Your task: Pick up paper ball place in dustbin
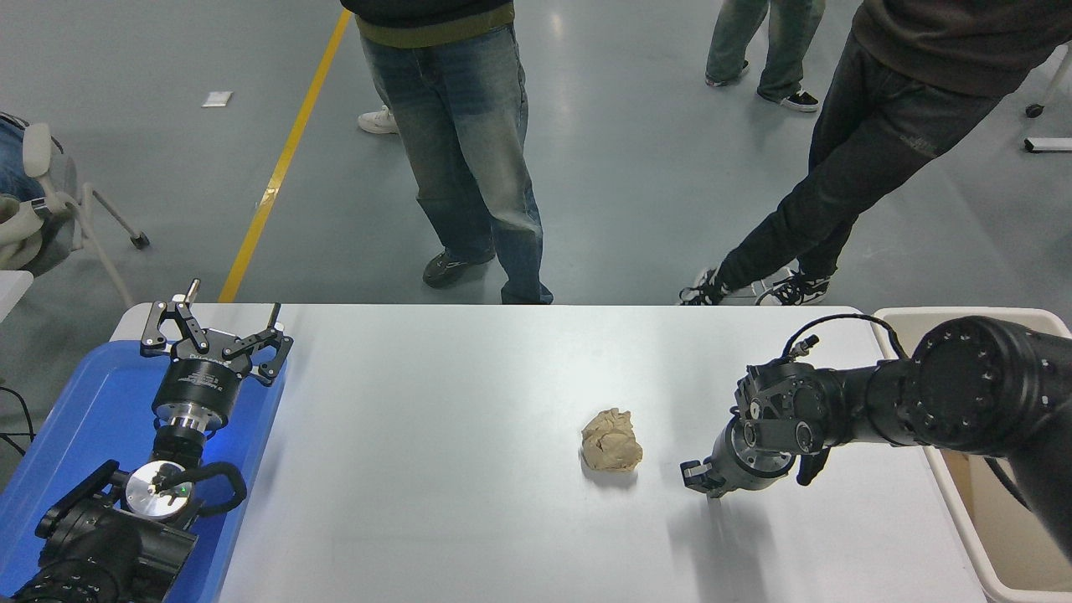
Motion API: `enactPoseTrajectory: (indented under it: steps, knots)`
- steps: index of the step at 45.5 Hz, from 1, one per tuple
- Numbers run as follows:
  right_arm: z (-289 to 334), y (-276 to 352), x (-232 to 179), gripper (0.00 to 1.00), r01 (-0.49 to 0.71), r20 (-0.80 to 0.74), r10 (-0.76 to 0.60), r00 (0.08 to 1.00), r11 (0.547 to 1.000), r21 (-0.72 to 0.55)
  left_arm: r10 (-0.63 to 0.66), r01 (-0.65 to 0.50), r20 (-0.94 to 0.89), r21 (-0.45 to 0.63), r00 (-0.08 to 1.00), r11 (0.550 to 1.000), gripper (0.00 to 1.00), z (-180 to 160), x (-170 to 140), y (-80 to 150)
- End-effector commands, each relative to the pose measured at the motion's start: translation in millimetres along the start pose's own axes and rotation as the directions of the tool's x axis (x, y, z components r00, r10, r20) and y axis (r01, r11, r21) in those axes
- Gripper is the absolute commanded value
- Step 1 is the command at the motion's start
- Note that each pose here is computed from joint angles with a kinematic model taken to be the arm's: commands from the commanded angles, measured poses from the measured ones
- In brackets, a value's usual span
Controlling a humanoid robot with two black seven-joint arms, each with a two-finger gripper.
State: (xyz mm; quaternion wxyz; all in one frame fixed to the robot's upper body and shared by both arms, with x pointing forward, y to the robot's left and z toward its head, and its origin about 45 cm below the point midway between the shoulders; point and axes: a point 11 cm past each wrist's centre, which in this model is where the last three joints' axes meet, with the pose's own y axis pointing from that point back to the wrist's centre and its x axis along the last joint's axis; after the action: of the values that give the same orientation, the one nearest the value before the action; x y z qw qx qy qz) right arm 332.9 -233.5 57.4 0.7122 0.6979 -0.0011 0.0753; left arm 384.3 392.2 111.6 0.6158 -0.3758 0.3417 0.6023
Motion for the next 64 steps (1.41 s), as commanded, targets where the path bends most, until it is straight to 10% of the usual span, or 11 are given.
enactPoseTrajectory:
  steps: [1,23,43,46,49,64]
  knots:
    - [0,0,0,0.00,0.000,0.001,0.000,1.000,1.000,0.001,0.000,0.000,0.000,0.000,1.000,1.000,0.99,0,0,0]
    - [2,41,18,0.00,-0.015,0.004,0.015,1.000,1.000,0.018,0.000,0.000,0.007,0.002,1.000,1.000,0.99,2,0,0]
    - [14,224,49,0.00,-0.102,-0.019,0.103,0.995,0.994,0.023,0.000,0.000,0.007,0.004,1.000,1.000,0.99,1,0,0]
    - [11,244,51,0.31,-0.126,-0.030,0.127,0.991,0.992,0.021,0.000,0.000,0.008,0.003,1.000,1.000,0.99,1,0,0]
    - [12,272,54,0.96,-0.133,0.001,0.133,0.991,0.990,0.035,0.000,0.000,0.008,0.003,1.000,1.000,0.99,1,0,0]
    - [-11,355,58,1.00,-0.142,-0.028,0.145,0.989,0.987,0.072,-0.002,0.001,0.011,0.006,1.000,1.000,0.99,2,0,0]
